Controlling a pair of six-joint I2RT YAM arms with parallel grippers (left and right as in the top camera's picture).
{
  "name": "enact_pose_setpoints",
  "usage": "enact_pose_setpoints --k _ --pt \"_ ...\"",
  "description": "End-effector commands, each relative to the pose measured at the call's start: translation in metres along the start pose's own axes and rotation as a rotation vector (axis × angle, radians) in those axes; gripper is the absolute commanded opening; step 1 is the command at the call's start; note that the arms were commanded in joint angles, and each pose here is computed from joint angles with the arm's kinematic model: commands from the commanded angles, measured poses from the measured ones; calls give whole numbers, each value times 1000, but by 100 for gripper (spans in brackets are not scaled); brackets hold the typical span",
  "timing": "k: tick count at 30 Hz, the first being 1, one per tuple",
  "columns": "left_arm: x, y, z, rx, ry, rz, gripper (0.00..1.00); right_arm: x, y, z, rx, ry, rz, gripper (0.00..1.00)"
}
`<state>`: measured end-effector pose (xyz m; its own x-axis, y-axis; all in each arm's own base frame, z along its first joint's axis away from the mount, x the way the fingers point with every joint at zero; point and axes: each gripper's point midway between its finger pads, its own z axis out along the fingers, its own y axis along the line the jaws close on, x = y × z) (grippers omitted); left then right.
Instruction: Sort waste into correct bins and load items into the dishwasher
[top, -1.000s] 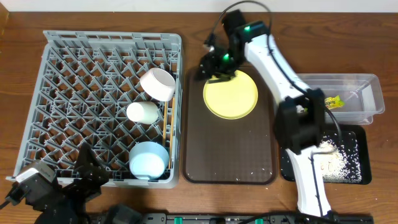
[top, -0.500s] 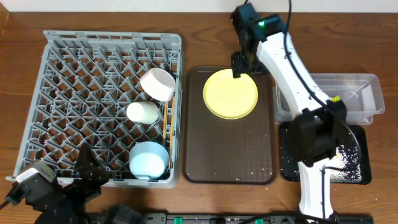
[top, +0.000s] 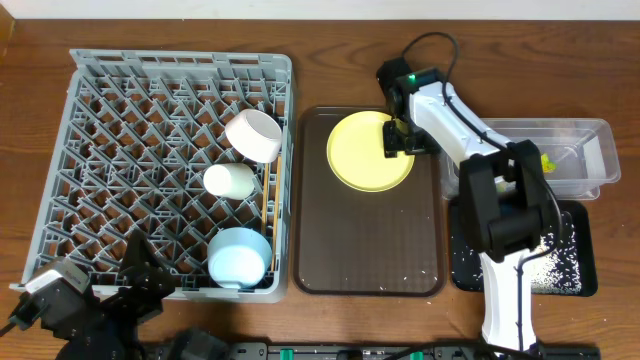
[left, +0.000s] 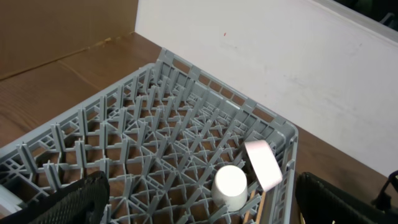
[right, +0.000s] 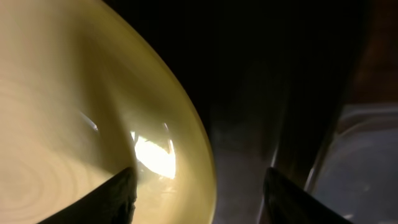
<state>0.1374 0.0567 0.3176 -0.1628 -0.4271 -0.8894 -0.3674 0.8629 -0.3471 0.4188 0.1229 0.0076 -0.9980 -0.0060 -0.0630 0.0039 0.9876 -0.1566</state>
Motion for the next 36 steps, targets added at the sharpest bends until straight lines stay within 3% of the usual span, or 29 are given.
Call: enact_pose_setpoints --k 1,2,3,11,17,26,30,36 --pt "-4 3 -2 -12 -13 -7 96 22 6 28 -37 67 -3 41" --pt "-4 3 -2 -12 -13 -7 96 27 9 33 -56 78 -4 17" --pt "-4 3 -2 -12 -13 -7 96 30 12 35 -66 85 -6 1" --pt "-4 3 -2 -12 -13 -7 96 11 24 -7 -159 29 -28 1" --pt "-4 3 -2 -12 -13 -7 96 -29 27 -118 -230 -235 -92 1" --pt "-4 3 -2 -12 -13 -7 97 -22 -14 -271 37 -664 136 1" --pt "-4 3 -2 -12 -13 -7 96 -8 0 -302 174 -822 183 1" --pt "-4 3 -2 -12 -13 -7 97 4 48 -316 296 -968 112 1"
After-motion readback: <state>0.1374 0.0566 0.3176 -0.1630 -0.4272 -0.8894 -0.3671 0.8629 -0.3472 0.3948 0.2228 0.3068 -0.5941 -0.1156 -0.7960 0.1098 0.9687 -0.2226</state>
